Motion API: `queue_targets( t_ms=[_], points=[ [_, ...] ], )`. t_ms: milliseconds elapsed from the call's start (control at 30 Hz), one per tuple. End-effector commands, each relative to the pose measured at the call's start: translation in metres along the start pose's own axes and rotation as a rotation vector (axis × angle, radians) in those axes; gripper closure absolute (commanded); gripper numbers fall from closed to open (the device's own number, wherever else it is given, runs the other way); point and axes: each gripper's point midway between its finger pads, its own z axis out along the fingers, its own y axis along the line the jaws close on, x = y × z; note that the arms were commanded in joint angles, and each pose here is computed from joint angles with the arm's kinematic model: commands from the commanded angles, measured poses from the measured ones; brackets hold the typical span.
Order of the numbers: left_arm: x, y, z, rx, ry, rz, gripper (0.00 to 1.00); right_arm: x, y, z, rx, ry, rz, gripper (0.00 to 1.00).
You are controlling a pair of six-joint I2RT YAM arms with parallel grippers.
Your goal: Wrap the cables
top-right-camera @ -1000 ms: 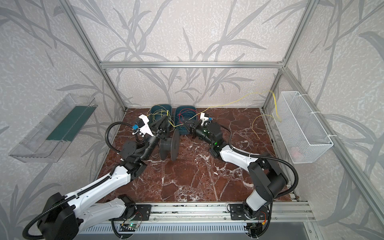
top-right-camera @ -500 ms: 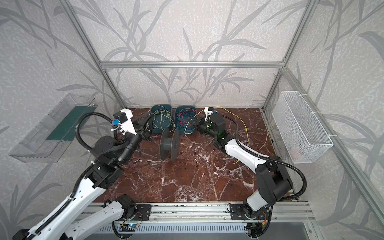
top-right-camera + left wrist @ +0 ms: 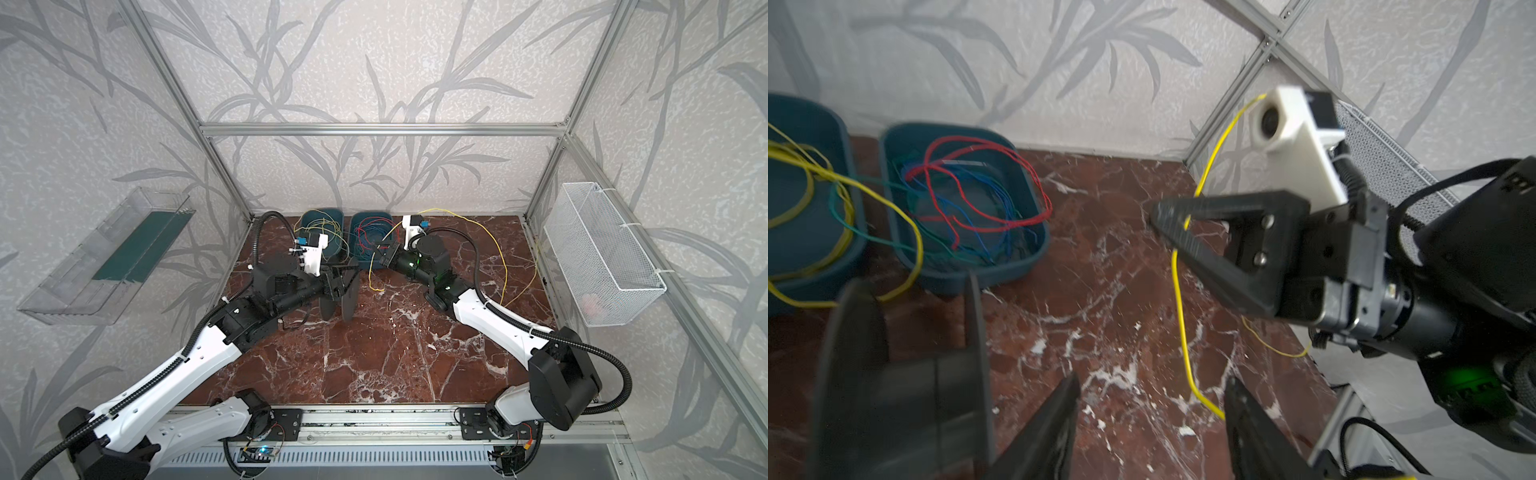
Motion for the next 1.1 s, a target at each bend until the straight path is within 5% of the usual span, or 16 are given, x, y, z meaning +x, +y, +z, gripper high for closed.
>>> queue_targets(
  t_ms=[0, 133, 367, 667, 833, 967, 1067],
  points=[
    [-0.008, -0.029, -0.005, 0.156, -0.051, -0.147, 0.37, -0.02, 0.029, -0.01, -0.081, -0.102, -0.071, 1.0],
    [-0.007, -0.04, 0.0, 0.247, -0.067, -0.219, 0.31, -0.023, 0.033, -0.009, -0.094, -0.121, -0.059, 1.0],
    [-0.014, -0.04, 0.009, 0.286, -0.124, -0.288, 0.36, -0.018, 0.036, -0.007, -0.102, -0.123, -0.057, 1.0],
    [-0.016, -0.047, 0.024, 0.337, -0.15, -0.324, 0.64, -0.021, 0.039, -0.008, -0.117, -0.153, -0.04, 1.0],
    [-0.021, -0.047, 0.015, 0.314, -0.172, -0.265, 1.0, -0.023, 0.039, -0.01, -0.116, -0.171, -0.038, 1.0],
    [-0.025, -0.041, 0.003, 0.216, -0.161, -0.128, 1.0, -0.019, 0.034, -0.006, -0.106, -0.151, -0.028, 1.0],
    [-0.027, -0.038, -0.001, 0.132, -0.119, 0.014, 1.0, -0.012, 0.03, -0.003, -0.082, -0.102, -0.032, 0.72]
  ],
)
